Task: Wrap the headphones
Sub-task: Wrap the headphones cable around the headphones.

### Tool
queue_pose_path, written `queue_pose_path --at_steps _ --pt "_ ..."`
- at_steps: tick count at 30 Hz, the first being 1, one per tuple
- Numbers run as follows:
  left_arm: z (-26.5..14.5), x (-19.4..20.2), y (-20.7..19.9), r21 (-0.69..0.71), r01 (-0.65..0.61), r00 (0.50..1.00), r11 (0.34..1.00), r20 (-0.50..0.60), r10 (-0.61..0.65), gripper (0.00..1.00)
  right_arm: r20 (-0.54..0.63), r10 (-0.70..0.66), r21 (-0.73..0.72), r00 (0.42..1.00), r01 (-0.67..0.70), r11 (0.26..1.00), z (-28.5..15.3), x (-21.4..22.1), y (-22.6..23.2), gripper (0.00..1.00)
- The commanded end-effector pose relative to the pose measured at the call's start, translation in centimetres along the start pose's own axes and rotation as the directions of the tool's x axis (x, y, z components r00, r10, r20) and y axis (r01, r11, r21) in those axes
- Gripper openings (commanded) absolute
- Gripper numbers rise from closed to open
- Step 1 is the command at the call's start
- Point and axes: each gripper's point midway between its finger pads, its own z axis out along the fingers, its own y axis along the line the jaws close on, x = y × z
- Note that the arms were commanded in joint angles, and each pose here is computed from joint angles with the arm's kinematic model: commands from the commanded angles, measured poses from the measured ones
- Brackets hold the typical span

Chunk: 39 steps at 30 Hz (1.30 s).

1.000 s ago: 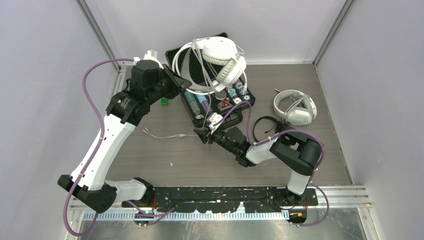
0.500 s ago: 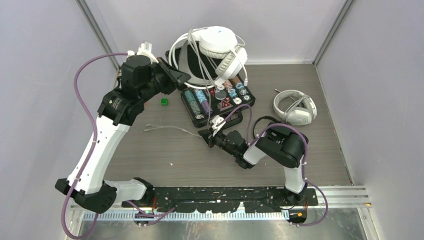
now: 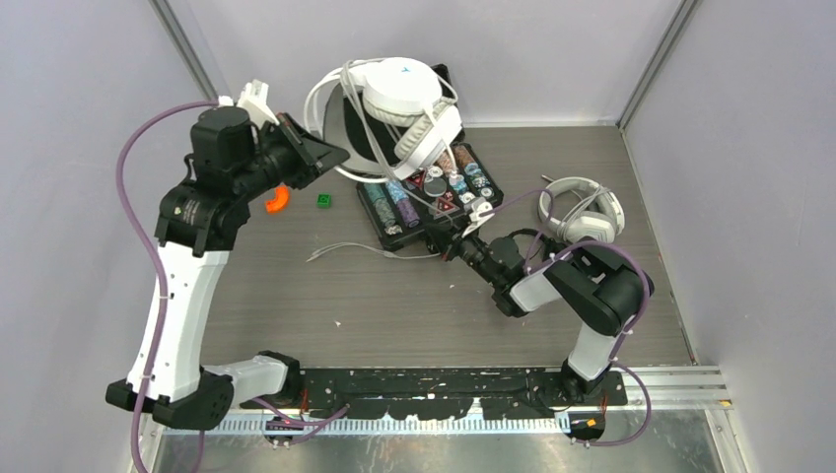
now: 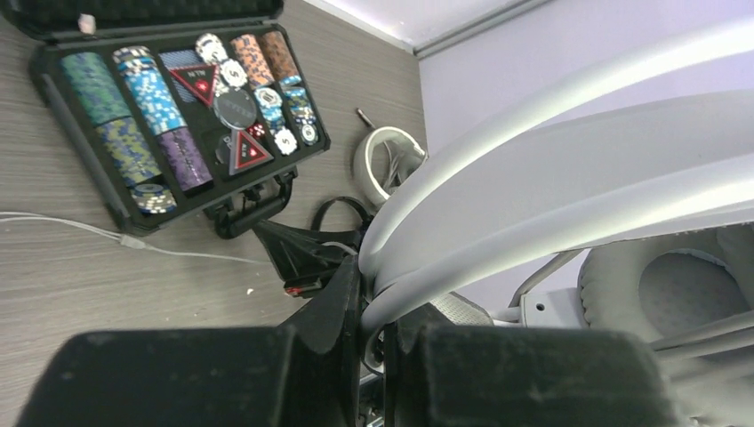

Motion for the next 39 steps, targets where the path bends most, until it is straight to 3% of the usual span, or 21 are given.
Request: queue_pose_path --at_steps 1,7,10,13,20,24,29,34,39 --pt "-4.1 -2.7 -5.0 0.164 -0.063 0.994 0.984 0.094 0.048 0.00 0.056 0.047 -0.013 0.997 -0.047 0.999 -0.3 -1.9 -0.1 0.00" --pt "-4.3 -0.4 -7.9 0.344 -0.087 0.992 0.935 -0.057 0.114 0.00 0.078 0.068 -0.006 0.995 -0.068 0.998 0.2 -3.5 -1.2 0.00" --pt "-4.2 1.8 -7.2 0.380 -0.139 0.967 0.915 -0.149 0.208 0.00 0.099 0.075 -0.011 0.992 -0.074 0.997 0.3 -5.2 -1.5 0.00" --pt "-4.1 3.4 -5.5 0.389 -0.221 0.936 0.894 -0.171 0.306 0.00 0.100 0.077 -0.004 0.992 -0.077 0.997 0.1 -6.7 -2.0 0.00" --pt "-2.4 5.7 1.7 0.247 -0.453 0.806 0.857 -0.298 0.512 0.00 0.020 0.084 0.050 0.996 -0.085 0.995 -1.1 -8.7 -3.0 0.00" --pt "-1.5 7.1 3.8 0.290 -0.508 0.731 0.811 -0.354 0.584 0.00 -0.051 0.116 0.098 0.992 -0.111 0.989 -1.5 -9.7 -3.8 0.00" --pt "-0.2 6.8 8.0 0.204 -0.652 0.642 0.730 -0.363 0.675 0.00 -0.127 0.180 0.180 0.975 -0.156 0.971 -2.4 -10.8 -5.0 0.00" --pt "-0.1 7.6 8.4 0.279 -0.688 0.573 0.670 -0.358 0.737 0.00 -0.158 0.201 0.249 0.967 -0.158 0.955 -2.9 -12.3 -6.4 0.00" --pt "0.7 8.2 9.5 0.271 -0.761 0.495 0.590 -0.345 0.797 0.00 -0.255 0.254 0.171 0.933 -0.215 0.961 -2.5 -12.9 -4.1 0.00"
